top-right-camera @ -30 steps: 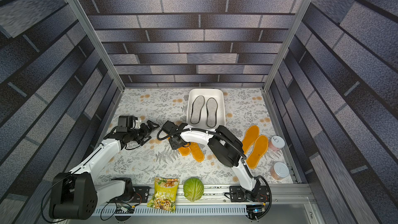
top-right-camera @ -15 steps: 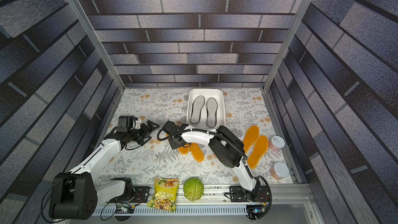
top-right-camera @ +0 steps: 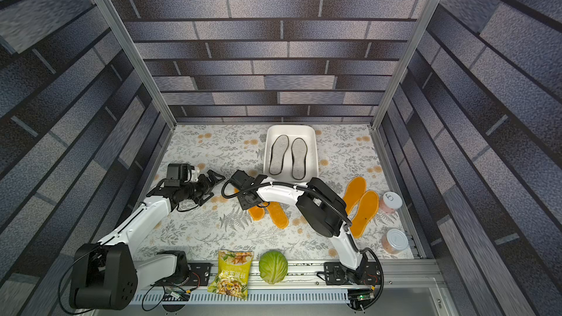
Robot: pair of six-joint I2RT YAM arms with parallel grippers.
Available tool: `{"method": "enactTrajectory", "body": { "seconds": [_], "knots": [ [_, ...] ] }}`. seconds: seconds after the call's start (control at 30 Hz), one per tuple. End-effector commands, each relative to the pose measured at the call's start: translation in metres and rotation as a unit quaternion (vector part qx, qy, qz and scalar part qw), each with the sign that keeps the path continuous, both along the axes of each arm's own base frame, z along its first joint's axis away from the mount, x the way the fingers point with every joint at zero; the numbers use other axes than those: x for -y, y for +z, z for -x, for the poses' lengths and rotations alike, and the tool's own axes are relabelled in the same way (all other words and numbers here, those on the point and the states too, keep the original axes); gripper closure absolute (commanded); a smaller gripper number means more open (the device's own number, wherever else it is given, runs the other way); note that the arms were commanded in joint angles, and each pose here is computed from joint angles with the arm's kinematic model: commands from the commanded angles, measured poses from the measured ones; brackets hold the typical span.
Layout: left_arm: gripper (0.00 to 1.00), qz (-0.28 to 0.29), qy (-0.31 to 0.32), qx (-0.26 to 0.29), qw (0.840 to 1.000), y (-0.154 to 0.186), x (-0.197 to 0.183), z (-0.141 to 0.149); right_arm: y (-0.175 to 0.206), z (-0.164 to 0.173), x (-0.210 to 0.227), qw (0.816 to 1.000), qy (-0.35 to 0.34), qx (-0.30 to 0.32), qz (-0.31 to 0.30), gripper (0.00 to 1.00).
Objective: Put the insoles into the storage box
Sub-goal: Pick up the insole from the center of the board.
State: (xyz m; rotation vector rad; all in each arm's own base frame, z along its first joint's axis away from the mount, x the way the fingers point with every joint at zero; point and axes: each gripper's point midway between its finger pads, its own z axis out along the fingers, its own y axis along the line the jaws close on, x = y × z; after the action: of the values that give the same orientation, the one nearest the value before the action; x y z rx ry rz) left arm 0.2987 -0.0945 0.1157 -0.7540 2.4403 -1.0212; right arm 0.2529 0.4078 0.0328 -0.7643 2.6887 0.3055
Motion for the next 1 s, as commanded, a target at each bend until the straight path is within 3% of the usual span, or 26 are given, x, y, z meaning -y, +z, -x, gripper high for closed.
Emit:
{"method": "enactTrajectory", "body": {
  "seconds": [0.0,0.4,0.97],
  "knots": [
    [0.0,0.006,0.002,0.002,1.0,0.0,-0.001,0.002,0.007,0.003,0.0,1.0,0.001,0.004,-0.008,0.84],
    [0.0,0.007,0.001,0.003,1.0,0.001,0.0,0.002,0.016,0.0,-0.002,1.0,0.01,0.018,-0.017,0.88],
    [0.0,0.011,0.001,0.006,1.0,0.001,0.0,-0.001,0.126,-0.011,-0.011,0.986,0.029,0.09,-0.134,0.9]
  ]
}}
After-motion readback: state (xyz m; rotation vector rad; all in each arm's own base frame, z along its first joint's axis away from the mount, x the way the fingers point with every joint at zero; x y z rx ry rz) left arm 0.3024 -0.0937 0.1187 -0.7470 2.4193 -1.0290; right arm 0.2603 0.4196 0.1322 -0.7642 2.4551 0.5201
